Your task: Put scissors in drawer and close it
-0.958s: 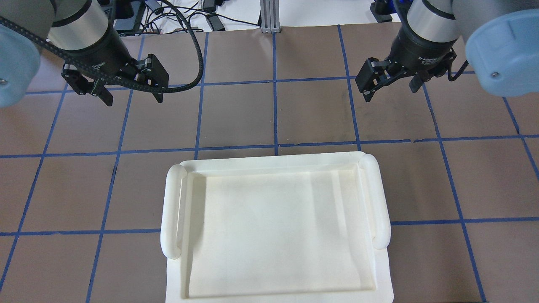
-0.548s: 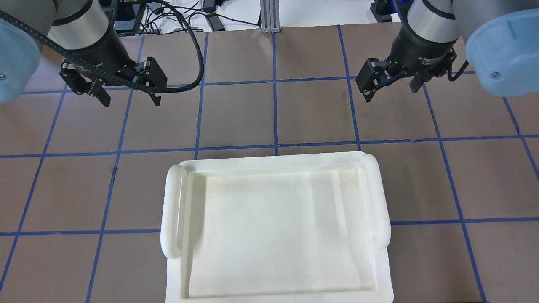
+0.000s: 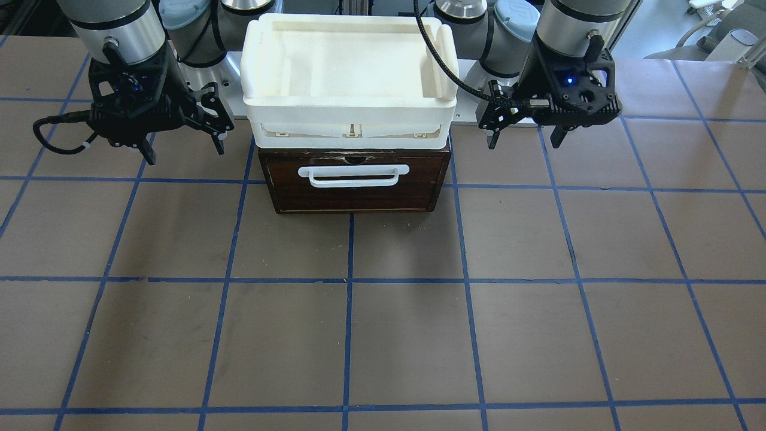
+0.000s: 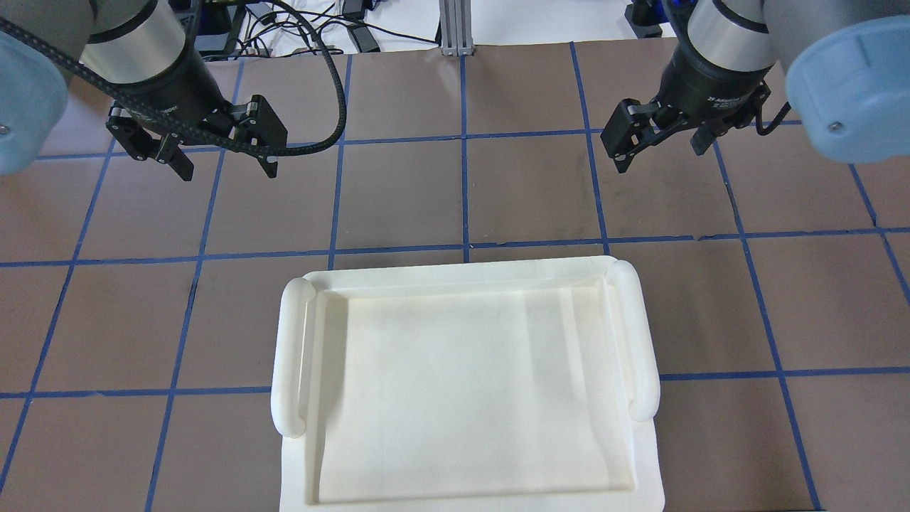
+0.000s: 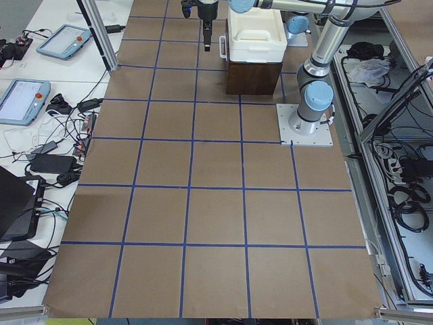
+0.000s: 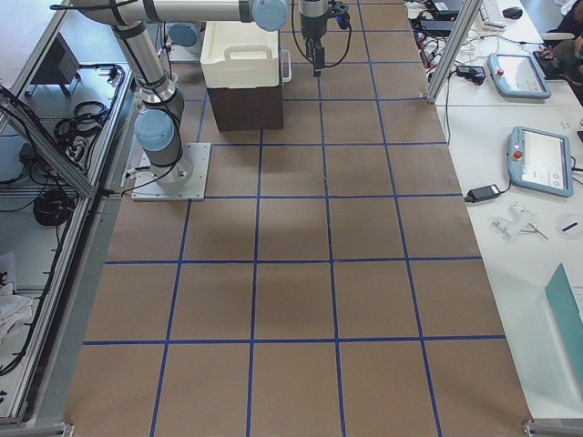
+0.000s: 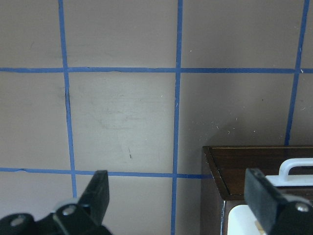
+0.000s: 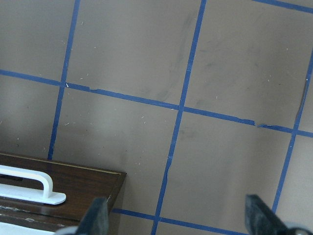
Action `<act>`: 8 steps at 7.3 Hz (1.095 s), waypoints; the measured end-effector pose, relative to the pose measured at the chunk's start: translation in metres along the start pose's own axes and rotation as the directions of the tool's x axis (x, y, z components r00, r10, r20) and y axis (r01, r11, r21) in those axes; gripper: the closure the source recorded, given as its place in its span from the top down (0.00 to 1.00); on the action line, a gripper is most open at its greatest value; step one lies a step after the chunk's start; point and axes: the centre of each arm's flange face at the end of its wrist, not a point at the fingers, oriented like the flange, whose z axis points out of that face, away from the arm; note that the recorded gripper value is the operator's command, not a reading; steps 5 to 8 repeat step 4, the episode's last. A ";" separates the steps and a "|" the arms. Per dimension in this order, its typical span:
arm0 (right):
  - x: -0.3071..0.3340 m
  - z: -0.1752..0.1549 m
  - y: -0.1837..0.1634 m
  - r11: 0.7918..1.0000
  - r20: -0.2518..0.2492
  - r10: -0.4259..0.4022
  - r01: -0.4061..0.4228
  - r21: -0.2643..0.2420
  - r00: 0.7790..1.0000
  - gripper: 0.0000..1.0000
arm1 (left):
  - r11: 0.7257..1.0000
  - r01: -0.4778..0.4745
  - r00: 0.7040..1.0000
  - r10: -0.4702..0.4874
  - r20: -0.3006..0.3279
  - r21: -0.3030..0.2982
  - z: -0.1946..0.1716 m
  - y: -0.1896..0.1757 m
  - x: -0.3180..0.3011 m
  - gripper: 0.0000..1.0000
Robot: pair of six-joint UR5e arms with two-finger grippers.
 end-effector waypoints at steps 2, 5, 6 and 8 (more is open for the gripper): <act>0.000 0.000 0.000 1.000 0.000 -0.001 0.001 -0.001 1.000 1.00 | 1.000 0.000 1.000 0.000 -0.010 0.002 0.000 -0.001 0.001 0.99; 0.000 0.001 0.000 1.000 0.001 -0.002 0.002 -0.002 1.000 1.00 | 1.000 -0.002 0.999 0.002 -0.035 0.003 0.001 -0.001 0.003 1.00; 0.000 0.001 0.000 1.000 0.001 -0.002 0.002 -0.002 1.000 1.00 | 1.000 -0.002 0.999 0.002 -0.035 0.003 0.001 -0.001 0.003 1.00; 0.000 0.001 0.000 1.000 0.001 -0.002 0.002 -0.002 1.000 1.00 | 1.000 -0.002 0.999 0.002 -0.035 0.003 0.001 -0.001 0.003 1.00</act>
